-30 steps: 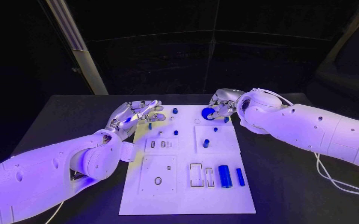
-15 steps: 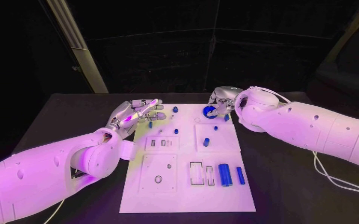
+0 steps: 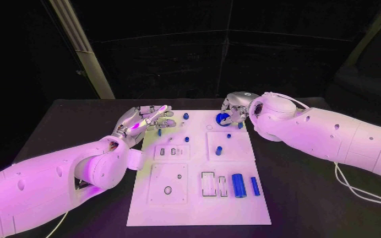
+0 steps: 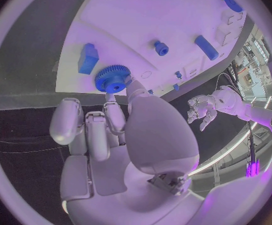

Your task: Assemble the parts on the task board

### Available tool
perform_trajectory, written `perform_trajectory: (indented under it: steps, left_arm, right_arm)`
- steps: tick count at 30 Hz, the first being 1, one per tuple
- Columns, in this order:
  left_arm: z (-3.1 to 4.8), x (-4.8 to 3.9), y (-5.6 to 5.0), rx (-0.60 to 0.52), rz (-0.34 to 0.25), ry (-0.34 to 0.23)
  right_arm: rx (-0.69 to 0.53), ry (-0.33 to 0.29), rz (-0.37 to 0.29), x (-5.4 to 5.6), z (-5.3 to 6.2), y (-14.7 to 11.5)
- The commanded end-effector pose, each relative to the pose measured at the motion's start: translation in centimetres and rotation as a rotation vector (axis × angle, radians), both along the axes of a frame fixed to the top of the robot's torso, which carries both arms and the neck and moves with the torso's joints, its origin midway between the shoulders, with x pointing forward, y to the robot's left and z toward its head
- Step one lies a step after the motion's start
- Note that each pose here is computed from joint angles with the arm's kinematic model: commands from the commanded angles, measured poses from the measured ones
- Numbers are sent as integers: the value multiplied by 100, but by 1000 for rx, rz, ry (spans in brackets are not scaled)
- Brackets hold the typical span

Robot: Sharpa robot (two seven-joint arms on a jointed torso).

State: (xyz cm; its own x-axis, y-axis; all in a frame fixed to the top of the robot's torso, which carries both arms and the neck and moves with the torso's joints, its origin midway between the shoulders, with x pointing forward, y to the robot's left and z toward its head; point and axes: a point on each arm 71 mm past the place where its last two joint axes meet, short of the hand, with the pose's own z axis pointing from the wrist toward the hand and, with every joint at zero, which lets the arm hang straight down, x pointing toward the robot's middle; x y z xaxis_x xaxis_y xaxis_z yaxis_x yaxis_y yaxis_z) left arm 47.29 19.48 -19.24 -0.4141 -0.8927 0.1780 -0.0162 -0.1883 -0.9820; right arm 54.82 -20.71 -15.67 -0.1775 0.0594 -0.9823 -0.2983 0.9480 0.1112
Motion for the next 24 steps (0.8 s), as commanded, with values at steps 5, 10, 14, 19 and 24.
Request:
perform_trajectory:
  steps: [5,10,14,19,24]
  left_arm:
    - [11,-4,-12,-4,-18,-3]
    - [11,-4,-11,-4,-18,-3]
    - [10,-4,-10,-4,-19,-3]
    - [10,-4,-8,-3,-18,-2]
    - [9,-3,-7,-3,-18,-2]
  right_arm:
    - [-8,0,1,-11,-13,-12]
    - [-2,-6,-12,-7,-8,-39]
    - [-1,-8,-16,-10,-6,-61]
    - [0,-8,-20,-15,-3,-85]
    - [5,-12,-19,-21,3,-92]
